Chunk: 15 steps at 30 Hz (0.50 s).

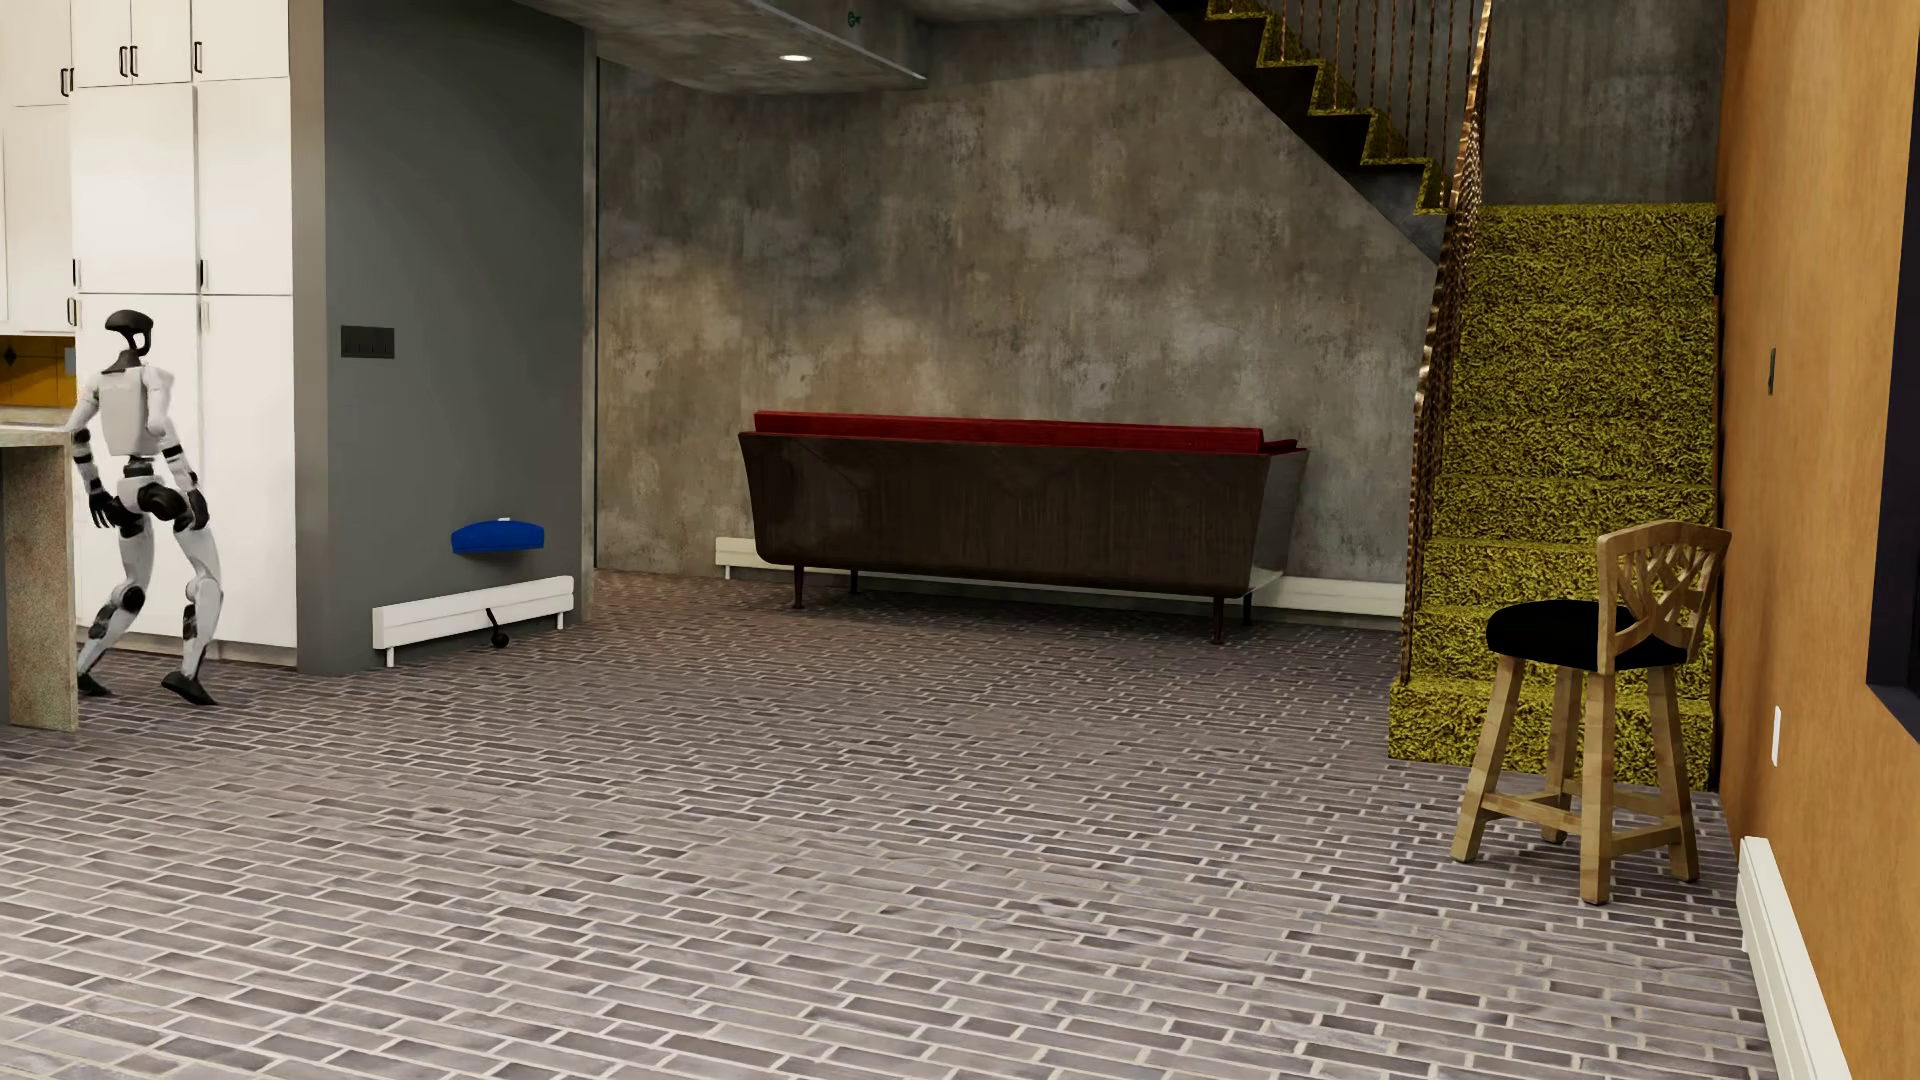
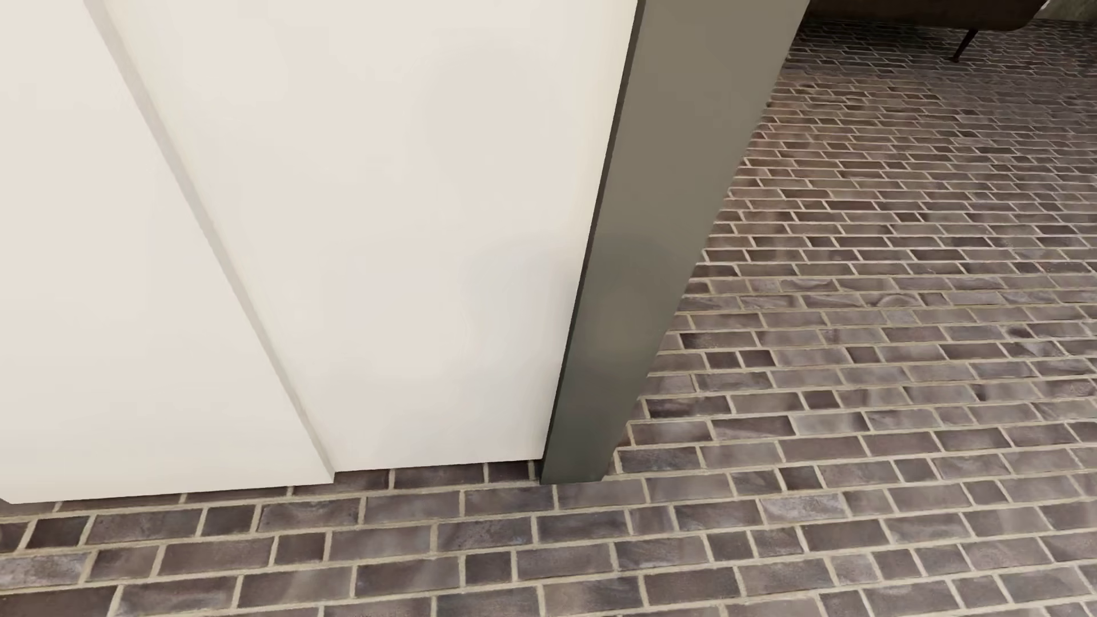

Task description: Head to stool

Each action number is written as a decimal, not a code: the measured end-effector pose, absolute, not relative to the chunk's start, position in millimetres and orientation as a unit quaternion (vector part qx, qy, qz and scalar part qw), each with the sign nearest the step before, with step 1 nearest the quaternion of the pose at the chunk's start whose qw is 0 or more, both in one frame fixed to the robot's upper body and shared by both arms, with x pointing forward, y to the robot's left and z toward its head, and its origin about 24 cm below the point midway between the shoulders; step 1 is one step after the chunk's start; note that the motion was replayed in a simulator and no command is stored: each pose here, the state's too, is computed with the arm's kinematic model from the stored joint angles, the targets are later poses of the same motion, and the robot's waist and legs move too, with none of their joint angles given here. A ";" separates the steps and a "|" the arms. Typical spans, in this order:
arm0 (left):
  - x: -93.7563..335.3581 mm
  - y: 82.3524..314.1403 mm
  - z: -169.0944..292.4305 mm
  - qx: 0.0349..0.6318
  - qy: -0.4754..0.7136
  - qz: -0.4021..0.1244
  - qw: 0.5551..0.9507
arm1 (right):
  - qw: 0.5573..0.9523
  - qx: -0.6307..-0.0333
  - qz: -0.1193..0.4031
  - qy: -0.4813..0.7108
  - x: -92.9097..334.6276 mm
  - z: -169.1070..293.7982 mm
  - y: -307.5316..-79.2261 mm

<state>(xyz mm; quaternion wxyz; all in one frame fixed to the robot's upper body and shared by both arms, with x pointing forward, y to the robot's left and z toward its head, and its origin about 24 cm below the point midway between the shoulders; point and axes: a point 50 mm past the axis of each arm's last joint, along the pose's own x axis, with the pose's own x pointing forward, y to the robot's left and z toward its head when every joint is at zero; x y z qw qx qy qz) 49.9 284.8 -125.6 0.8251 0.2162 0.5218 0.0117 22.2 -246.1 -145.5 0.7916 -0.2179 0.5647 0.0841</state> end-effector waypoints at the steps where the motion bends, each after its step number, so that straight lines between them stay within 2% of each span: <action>1: 55.2 281.1 -126.0 0.217 0.516 0.004 0.829 | 0.790 -0.215 0.083 0.568 21.5 -146.9 -244.8; 6: 106.0 259.9 -111.7 0.233 0.435 -0.043 0.869 | 0.765 -0.203 0.121 0.599 -9.9 -153.0 -225.4; 9: 122.6 242.9 -101.7 0.230 0.392 -0.068 0.888 | 0.748 -0.199 0.153 0.615 -27.3 -156.2 -211.6; 12: 115.6 234.5 -102.2 0.214 0.390 -0.070 0.893 | 0.744 -0.185 0.148 0.625 -37.0 -157.0 -205.9; 13: 109.5 232.2 -105.5 0.210 0.399 -0.073 0.890 | 0.741 -0.185 0.166 0.623 -39.7 -156.9 -199.5; 15: 92.4 234.7 -112.9 0.206 0.427 -0.070 0.877 | 0.739 -0.179 0.148 0.632 -44.8 -156.5 -203.8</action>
